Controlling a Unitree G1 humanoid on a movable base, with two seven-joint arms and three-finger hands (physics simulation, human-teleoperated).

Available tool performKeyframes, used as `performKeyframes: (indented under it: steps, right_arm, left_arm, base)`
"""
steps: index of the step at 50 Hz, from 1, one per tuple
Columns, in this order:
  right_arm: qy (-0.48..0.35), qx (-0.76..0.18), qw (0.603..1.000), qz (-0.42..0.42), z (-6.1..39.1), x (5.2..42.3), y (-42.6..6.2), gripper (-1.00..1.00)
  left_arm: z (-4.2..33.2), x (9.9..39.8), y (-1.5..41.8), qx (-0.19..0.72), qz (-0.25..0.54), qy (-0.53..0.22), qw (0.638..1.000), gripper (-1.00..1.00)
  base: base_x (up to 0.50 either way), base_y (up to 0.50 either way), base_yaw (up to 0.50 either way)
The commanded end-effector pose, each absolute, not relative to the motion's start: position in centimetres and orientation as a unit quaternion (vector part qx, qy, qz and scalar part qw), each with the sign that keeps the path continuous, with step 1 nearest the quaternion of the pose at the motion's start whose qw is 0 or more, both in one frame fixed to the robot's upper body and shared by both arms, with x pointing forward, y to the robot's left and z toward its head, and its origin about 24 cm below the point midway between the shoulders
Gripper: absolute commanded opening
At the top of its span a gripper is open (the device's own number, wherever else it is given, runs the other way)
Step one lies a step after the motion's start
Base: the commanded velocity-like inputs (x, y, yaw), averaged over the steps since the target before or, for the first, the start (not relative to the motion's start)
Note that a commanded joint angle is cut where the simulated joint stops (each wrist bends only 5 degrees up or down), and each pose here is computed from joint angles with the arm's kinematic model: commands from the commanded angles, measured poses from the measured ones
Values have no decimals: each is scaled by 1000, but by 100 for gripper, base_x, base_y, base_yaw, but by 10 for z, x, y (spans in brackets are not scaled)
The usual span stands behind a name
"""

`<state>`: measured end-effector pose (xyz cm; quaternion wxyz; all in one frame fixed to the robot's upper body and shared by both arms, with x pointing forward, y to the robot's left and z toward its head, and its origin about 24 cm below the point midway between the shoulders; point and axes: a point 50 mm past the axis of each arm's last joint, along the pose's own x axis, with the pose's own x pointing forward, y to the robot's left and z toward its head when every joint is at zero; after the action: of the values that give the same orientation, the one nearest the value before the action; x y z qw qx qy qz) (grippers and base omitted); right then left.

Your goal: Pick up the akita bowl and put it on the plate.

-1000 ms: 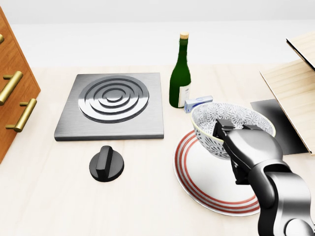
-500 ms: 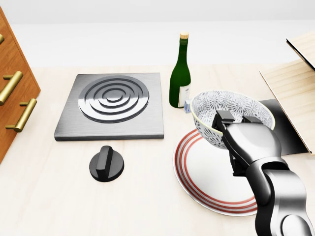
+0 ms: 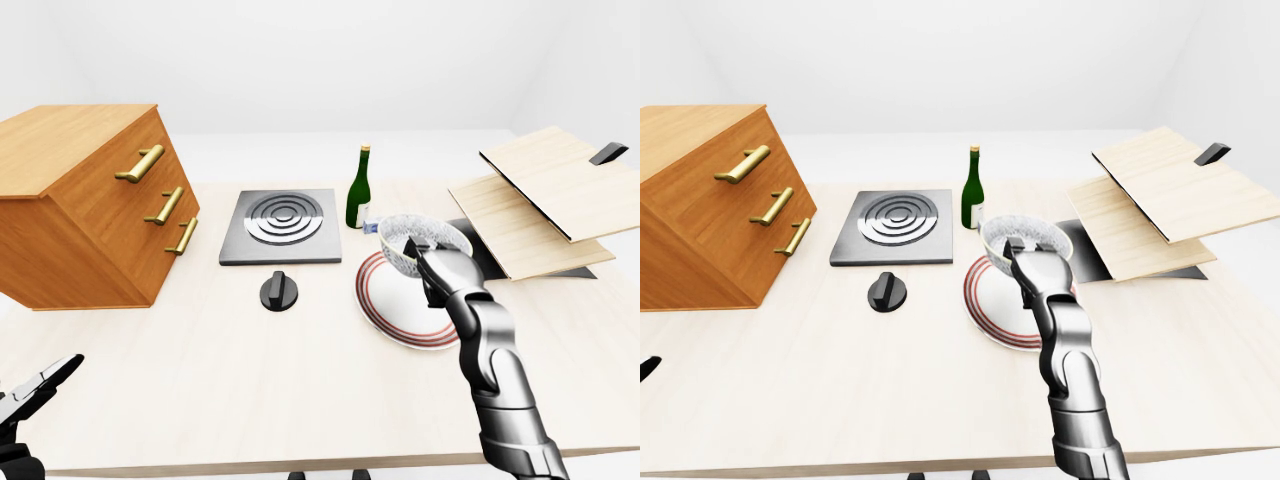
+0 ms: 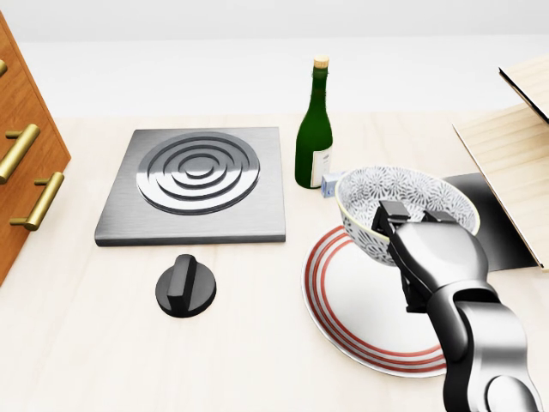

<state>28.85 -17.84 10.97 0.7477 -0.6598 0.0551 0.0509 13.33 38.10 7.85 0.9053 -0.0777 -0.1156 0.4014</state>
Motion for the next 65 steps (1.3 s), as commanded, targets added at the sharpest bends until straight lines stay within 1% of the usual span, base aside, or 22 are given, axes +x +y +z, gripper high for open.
performKeyframes:
  steps: [1, 19, 23, 45, 65]
  right_arm:
    - [61, -678, 732, 35, 106, 290, -181, -100]
    - [65, -677, 732, 43, 95, 292, -178, -100]
    - [70, -675, 733, 49, 85, 291, -176, -100]
    - [83, -670, 736, 56, 66, 288, -178, -100]
    - [88, -670, 735, 53, 67, 288, -183, -100]
  left_arm:
    - [79, 133, 381, -78, 402, -115, 905, 100]
    - [78, 134, 381, -77, 401, -116, 905, 100]
    - [78, 133, 382, -78, 401, -116, 905, 100]
    - [80, 132, 381, -78, 401, -116, 905, 100]
    - [79, 133, 381, -78, 402, -116, 905, 100]
  base:
    - [0, 0, 0]
    - [0, 0, 0]
    - [0, 0, 0]
    - [0, 0, 0]
    - [0, 0, 0]
